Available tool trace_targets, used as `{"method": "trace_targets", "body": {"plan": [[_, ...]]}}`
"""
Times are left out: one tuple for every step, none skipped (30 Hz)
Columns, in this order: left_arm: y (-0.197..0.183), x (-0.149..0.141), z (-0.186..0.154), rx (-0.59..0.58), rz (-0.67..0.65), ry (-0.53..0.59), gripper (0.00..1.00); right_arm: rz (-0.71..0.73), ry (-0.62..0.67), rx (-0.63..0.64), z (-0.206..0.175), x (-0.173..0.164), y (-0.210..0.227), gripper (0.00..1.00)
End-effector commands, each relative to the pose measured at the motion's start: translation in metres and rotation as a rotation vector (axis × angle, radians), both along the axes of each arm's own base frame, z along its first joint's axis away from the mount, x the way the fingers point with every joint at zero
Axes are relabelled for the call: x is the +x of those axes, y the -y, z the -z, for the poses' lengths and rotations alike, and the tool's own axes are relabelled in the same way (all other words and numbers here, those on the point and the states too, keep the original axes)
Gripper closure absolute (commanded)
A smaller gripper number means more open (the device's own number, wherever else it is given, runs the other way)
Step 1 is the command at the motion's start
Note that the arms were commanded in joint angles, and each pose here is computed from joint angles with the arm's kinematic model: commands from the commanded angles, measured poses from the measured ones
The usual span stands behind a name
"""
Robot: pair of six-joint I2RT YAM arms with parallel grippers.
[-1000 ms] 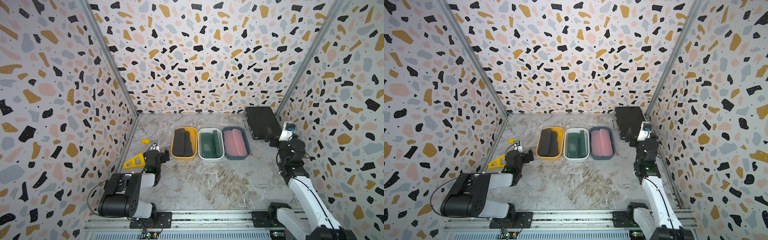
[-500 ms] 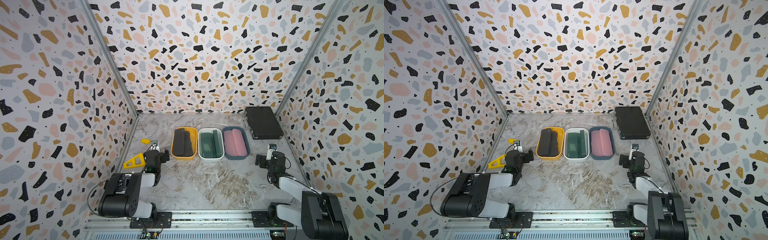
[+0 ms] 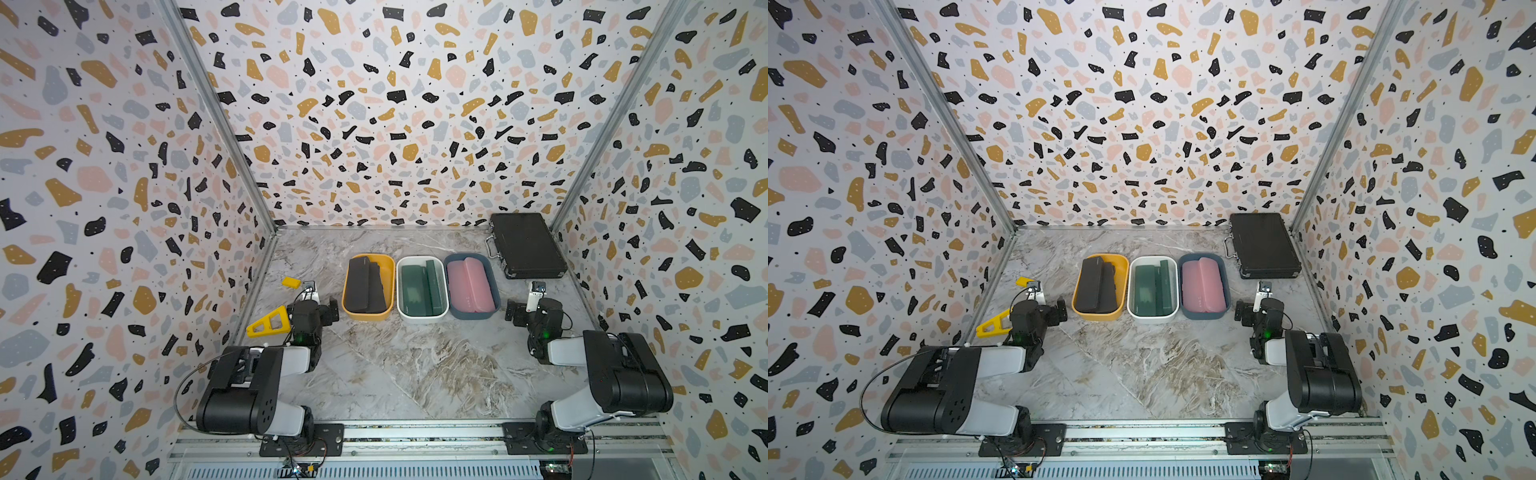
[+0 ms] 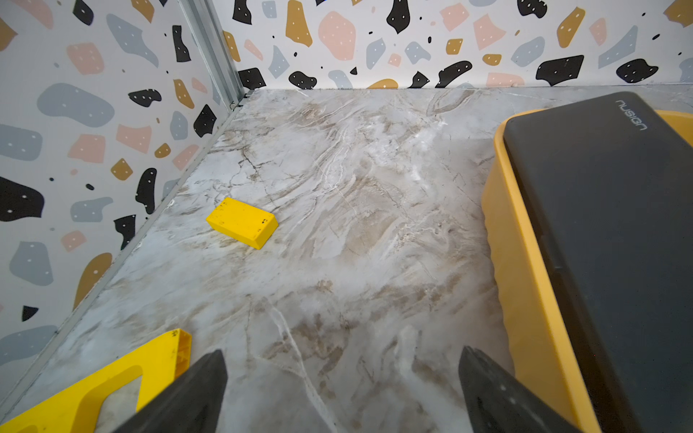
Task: Place the pencil cases by color into the storage box
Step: Reset both arms
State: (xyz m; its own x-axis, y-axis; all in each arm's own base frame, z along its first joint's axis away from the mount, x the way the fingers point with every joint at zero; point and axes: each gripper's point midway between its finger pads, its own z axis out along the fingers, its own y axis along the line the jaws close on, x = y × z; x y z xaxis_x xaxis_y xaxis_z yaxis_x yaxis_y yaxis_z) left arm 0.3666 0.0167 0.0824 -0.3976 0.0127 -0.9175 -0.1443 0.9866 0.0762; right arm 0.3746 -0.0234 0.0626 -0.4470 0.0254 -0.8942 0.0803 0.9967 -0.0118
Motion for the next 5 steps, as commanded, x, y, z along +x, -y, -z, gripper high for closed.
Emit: {"method": "trace_targets", "body": {"plan": [[0.0017, 0.0103, -0.0171, -0.004, 0.011, 0.059, 0.00, -0.012, 0.065, -0.010, -0.0195, 0.0086, -0.0013, 0.00], [0.0012, 0.0100, -0.0172, -0.003, 0.009, 0.060, 0.00, -0.015, 0.083, -0.011, -0.0212, 0.0099, -0.0017, 0.00], [0.0020, 0.0099, -0.0172, -0.004, 0.012, 0.060, 0.00, -0.014, 0.078, -0.010, -0.0211, 0.0094, -0.0016, 0.00], [0.0018, 0.0099, -0.0171, -0.003, 0.012, 0.059, 0.00, -0.012, 0.066, -0.009, -0.0201, 0.0086, -0.0013, 0.00], [0.0017, 0.0097, -0.0178, -0.004, 0.011, 0.063, 0.00, -0.013, 0.072, -0.011, -0.0203, 0.0090, -0.0013, 0.00]]}}
